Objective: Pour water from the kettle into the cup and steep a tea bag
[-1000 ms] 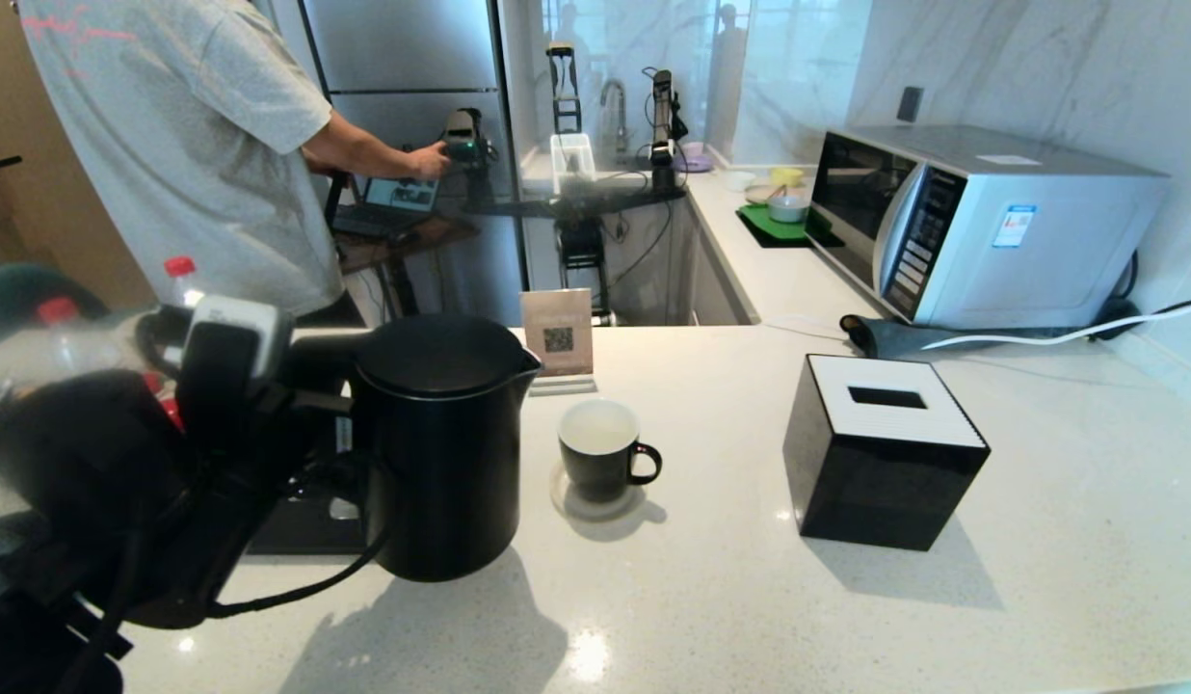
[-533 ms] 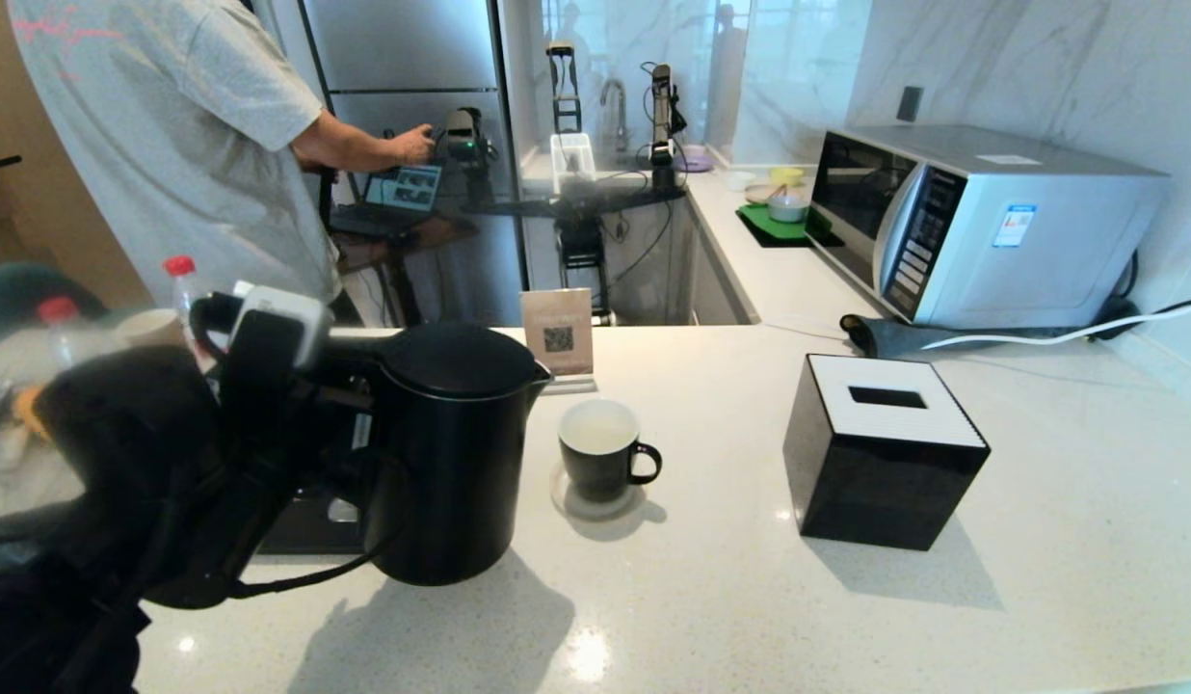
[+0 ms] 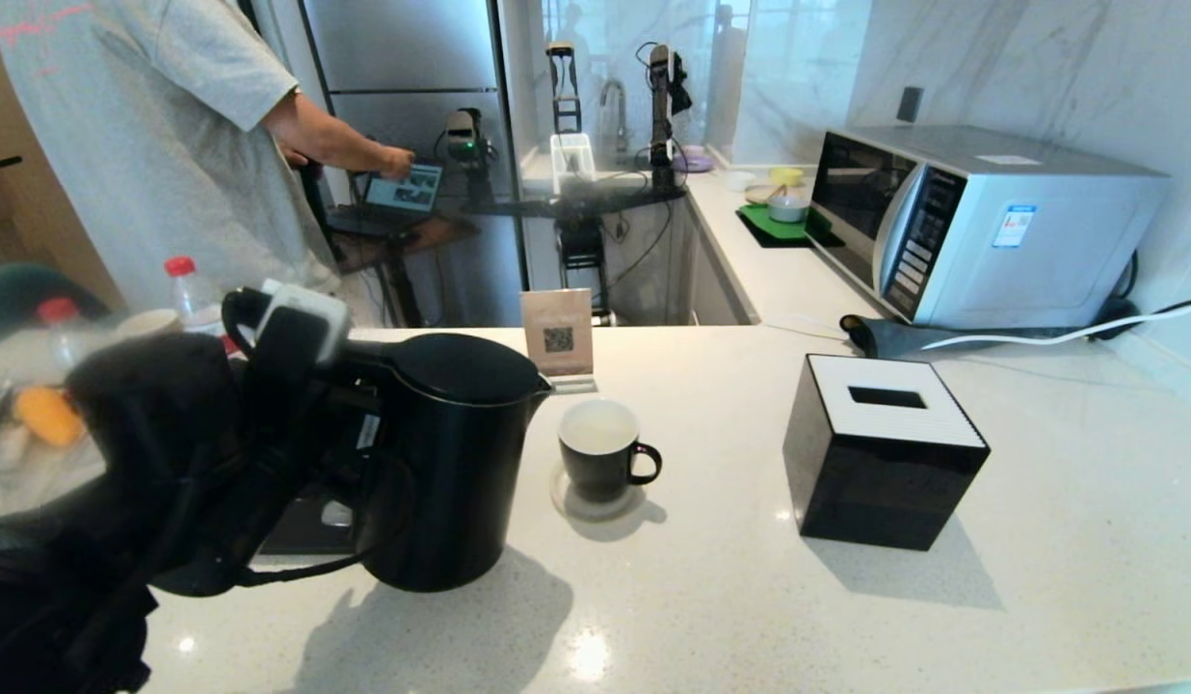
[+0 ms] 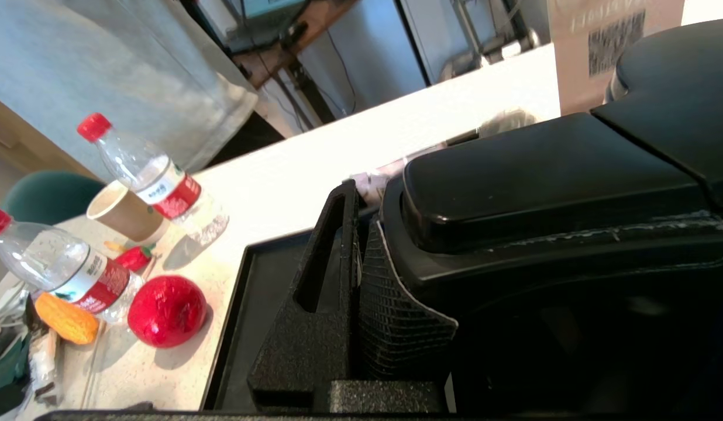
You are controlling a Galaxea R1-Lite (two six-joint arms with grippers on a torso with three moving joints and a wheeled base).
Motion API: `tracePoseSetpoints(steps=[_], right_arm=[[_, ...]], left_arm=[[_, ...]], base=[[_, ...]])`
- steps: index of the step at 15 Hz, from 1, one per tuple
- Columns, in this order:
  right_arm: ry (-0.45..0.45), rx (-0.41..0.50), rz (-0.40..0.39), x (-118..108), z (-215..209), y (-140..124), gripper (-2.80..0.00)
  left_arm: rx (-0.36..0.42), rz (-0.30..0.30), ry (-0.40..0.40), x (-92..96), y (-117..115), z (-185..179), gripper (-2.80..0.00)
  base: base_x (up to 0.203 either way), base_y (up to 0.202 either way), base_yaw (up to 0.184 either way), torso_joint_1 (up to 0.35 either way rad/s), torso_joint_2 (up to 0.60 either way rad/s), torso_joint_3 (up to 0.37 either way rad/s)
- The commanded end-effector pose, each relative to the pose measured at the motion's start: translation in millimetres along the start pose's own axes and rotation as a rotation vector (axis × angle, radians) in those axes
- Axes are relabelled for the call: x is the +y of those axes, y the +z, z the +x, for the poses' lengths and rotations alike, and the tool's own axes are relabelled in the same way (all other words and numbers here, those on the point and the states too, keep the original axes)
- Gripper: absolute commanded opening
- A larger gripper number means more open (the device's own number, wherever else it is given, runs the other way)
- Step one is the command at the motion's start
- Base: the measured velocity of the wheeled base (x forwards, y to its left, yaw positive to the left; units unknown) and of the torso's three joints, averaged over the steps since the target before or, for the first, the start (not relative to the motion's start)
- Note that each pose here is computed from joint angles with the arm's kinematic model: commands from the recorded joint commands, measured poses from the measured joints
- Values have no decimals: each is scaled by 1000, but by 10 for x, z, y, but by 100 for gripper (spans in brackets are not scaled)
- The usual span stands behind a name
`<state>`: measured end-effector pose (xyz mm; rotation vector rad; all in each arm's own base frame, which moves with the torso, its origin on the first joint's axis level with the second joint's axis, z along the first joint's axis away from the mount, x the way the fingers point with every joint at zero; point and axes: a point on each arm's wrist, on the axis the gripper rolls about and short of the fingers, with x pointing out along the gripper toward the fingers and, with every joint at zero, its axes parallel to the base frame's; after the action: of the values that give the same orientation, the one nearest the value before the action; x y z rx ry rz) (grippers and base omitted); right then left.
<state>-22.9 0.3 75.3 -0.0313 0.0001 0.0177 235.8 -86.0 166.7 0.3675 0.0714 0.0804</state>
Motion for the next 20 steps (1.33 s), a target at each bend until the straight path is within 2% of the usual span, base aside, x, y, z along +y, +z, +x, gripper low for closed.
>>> tracePoseSetpoints(steps=[1,6,12,17,20], right_arm=[[1,1,-1,0,1,0,-280],[1,1,-1,0,1,0,-280],[1,1,-1,0,1,0,-280],[1,1,-1,0,1,0,-280],[1,1,-1,0,1,0,-280]], left_arm=[[8,5,5,-1,34,21,-280],[31,47,-9,-28,111,91,-280],[42,59,-14,-40,174,136,-280],[43,92,-7,-47,214,175,-280],[56,101,2,-127,243,182,-280]], base=[[0,0,0,0,0,0],[0,0,0,0,0,0],[0,0,0,0,0,0],[0,0,0,0,0,0],[0,0,0,0,0,0]])
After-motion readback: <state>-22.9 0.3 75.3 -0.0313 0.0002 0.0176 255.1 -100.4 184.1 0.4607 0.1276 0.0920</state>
